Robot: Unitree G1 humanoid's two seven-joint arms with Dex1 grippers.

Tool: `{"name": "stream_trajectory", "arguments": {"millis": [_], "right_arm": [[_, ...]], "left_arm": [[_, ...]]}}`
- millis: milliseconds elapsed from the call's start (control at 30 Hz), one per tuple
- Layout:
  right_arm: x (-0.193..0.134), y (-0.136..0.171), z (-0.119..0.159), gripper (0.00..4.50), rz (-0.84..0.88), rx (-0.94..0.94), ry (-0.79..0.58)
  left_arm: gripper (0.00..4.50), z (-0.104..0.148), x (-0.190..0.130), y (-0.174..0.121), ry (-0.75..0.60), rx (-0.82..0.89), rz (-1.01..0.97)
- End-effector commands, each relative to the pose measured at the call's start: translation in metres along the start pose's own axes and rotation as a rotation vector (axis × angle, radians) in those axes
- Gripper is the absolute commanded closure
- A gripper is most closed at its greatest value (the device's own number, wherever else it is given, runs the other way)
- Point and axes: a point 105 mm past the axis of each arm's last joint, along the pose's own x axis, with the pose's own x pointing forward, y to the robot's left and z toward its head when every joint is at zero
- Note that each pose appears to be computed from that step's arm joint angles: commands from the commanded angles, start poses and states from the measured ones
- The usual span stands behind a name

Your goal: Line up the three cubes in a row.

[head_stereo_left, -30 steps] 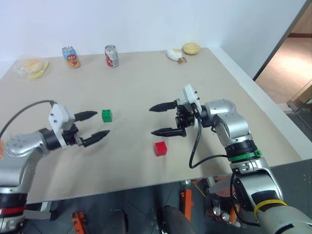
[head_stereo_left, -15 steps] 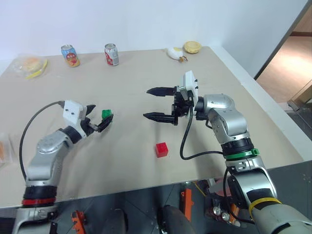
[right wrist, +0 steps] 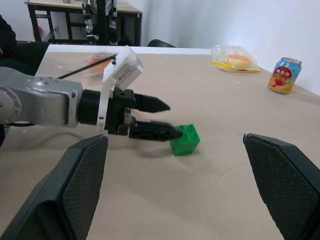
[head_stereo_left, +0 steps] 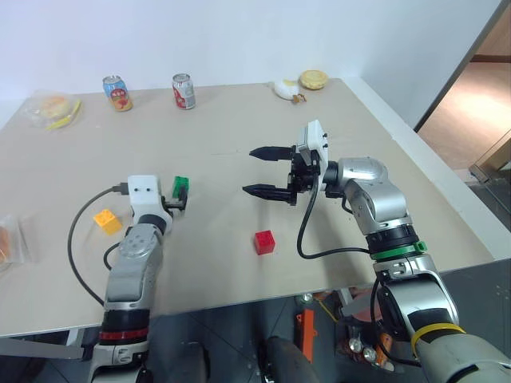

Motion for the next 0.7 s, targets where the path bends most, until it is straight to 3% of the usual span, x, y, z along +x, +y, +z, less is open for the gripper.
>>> {"name": "stream_trajectory", "arguments": {"millis": [33,233,533,700], "right_arm": [[0.002,-0.004,0.019,0.02,0.003,-0.052,-0.043],[0.003,-0.004,0.018,0.02,-0.001,-0.054,-0.046],[-0.001,-0.007,0.018,0.02,-0.023,-0.058,-0.047],[-0.001,-0.008,0.017,0.02,-0.025,-0.056,-0.047]], "left_arm": [[0.0,0.013,0.003,-0.009,-0.051,0.007,0.0],[0.0,0.017,0.0,-0.01,-0.064,0.006,0.011],[0.0,0.01,-0.005,0.023,-0.034,0.026,0.101],[0.0,0.009,-0.008,0.024,-0.028,0.027,0.1]]}}
